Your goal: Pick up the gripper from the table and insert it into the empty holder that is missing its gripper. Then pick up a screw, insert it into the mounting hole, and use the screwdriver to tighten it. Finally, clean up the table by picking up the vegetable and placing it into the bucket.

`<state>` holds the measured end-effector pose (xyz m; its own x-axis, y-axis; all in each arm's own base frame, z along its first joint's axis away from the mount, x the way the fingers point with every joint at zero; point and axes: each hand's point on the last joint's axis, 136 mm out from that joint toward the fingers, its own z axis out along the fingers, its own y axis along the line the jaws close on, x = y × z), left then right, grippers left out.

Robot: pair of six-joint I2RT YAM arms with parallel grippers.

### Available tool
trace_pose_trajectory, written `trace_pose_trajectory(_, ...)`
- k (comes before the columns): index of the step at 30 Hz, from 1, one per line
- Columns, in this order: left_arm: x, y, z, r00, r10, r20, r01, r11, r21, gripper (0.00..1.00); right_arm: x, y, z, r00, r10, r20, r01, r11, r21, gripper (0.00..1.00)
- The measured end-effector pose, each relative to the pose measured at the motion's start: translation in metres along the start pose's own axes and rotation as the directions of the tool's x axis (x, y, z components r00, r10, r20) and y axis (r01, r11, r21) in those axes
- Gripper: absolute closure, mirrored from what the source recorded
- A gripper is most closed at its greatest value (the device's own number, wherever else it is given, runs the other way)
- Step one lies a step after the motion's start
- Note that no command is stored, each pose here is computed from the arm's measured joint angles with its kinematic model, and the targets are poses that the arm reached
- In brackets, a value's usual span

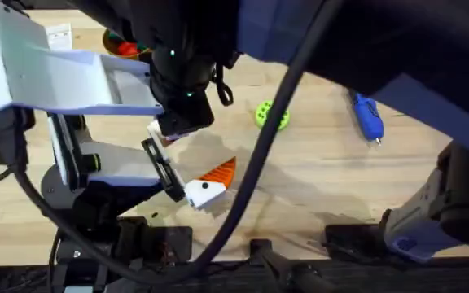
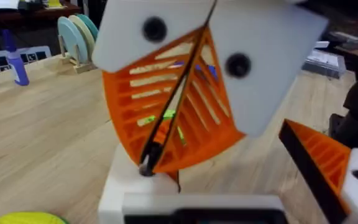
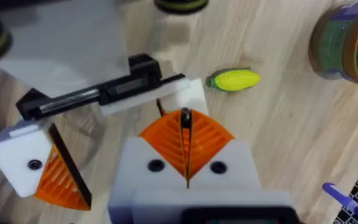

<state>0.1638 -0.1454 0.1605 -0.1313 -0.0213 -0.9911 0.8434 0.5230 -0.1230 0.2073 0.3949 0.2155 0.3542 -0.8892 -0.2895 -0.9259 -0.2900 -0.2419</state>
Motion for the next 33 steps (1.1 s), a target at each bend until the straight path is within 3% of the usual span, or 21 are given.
trace_pose_trajectory(25, 0.0005, -0.0002, 0.0000, 1.000, -0.012, -0.002, 0.012, 1.000, 0.002, 0.013, -0.0001, 0.0001, 0.0072, 1.000, 0.001, -0.009, -0.001, 1.000, -0.011, 0.976)
trace_pose_trajectory(31, 0.0005, -0.0026, 0.0002, 1.000, -0.009, -0.002, 0.009, 1.000, 0.015, 0.014, -0.0007, -0.0028, 0.0050, 1.000, 0.010, -0.008, -0.010, 1.000, 0.001, 0.127)
trace_pose_trajectory(32, 0.0005, -0.0027, 0.0002, 1.000, -0.006, -0.002, 0.006, 1.000, 0.015, 0.014, 0.0004, -0.0018, 0.0064, 1.000, 0.011, -0.014, -0.011, 1.000, -0.005, 0.041)
trace_pose_trajectory(33, 0.0005, -0.0027, 0.0002, 1.000, -0.005, -0.002, 0.005, 1.000, 0.015, 0.014, 0.0008, -0.0015, 0.0075, 1.000, 0.014, -0.016, -0.014, 1.000, -0.008, 0.021)
